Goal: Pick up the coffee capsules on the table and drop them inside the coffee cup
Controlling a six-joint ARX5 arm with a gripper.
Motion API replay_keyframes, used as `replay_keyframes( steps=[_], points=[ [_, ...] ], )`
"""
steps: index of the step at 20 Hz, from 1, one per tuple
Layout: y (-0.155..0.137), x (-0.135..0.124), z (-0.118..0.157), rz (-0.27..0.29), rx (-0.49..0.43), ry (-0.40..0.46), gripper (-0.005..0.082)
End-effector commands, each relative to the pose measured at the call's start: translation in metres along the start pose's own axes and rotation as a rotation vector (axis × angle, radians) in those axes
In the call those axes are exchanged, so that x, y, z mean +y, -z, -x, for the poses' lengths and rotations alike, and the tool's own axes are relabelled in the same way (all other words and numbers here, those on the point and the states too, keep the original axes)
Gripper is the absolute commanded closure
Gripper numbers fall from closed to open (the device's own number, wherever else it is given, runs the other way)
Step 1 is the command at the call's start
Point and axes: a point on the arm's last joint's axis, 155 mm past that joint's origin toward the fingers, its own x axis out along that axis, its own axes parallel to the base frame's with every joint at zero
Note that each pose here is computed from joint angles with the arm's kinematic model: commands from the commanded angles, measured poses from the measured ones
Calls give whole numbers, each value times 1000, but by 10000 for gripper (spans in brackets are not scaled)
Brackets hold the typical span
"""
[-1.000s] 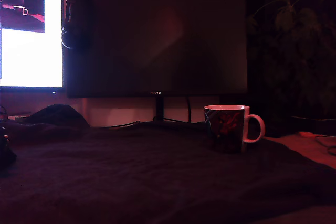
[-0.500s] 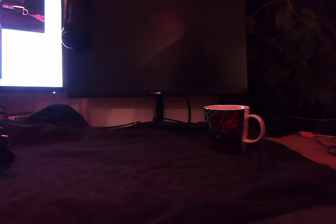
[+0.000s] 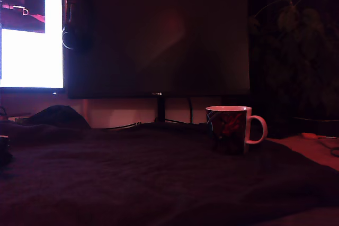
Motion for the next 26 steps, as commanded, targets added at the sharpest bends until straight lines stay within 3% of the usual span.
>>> replay_keyframes(
  steps=[1, 5, 13, 21, 26],
  points=[
    [1, 1, -2, 6, -2, 2, 624],
    [-1, -8, -1, 13, -9, 46, 624],
    [-21, -41, 14, 38, -27, 227, 625],
    [-70, -91, 51, 56, -130, 473, 625],
    [-109, -119, 79, 7, -245, 573, 624]
  ],
)
